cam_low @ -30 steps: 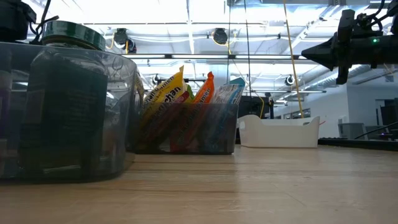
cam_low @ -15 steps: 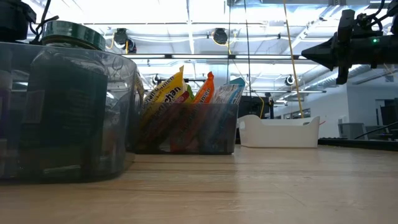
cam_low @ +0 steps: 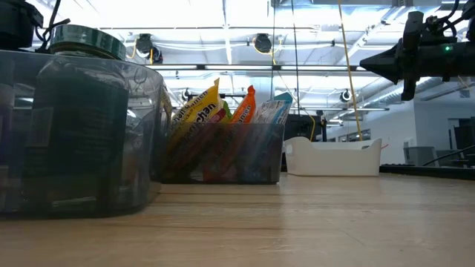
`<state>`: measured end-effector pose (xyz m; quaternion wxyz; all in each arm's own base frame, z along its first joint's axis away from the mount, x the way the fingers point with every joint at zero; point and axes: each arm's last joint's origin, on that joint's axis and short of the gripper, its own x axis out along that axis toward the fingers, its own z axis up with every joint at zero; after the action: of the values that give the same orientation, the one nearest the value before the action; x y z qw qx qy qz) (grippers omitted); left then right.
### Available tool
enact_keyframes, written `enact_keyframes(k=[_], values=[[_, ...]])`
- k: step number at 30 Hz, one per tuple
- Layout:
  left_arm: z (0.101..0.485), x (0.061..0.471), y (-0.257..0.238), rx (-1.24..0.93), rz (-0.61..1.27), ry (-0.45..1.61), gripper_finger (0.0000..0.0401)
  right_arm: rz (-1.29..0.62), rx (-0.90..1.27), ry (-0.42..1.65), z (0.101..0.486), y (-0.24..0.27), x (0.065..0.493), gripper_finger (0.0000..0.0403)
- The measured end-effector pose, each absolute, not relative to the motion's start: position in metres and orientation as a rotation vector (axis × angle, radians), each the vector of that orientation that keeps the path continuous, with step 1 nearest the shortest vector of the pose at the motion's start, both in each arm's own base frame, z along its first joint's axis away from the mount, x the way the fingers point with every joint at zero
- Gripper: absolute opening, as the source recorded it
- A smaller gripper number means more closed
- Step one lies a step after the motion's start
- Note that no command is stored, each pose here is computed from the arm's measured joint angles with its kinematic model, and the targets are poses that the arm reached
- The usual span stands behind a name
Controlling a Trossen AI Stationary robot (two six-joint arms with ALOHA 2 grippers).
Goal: Pick & Place Food Item
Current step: Return to Home Position
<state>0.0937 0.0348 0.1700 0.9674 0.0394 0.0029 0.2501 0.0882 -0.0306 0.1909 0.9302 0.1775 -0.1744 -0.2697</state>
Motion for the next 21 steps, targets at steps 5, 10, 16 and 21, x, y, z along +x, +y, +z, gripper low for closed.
enact_keyframes(k=[5, 10, 16, 21], values=[[0.1700, 0.0937, 0.0348, 0.080, 0.505, 0.006, 0.0037, -0.552, 0.363, -0.357, 0.1909, -0.0306, 0.0882, 0.0000], [0.1700, 0.0937, 0.0348, 0.080, 0.505, 0.006, 0.0037, -0.552, 0.363, -0.357, 0.1909, -0.0306, 0.0882, 0.0000], [0.1700, 0.0937, 0.0348, 0.080, 0.505, 0.006, 0.0037, -0.547, 0.365, -0.356, 0.1909, -0.0301, 0.0884, 0.0000], [0.1699, 0.0938, 0.0348, 0.080, 0.506, 0.006, 0.0037, -0.533, 0.367, -0.353, 0.1909, -0.0289, 0.0889, 0.0000]])
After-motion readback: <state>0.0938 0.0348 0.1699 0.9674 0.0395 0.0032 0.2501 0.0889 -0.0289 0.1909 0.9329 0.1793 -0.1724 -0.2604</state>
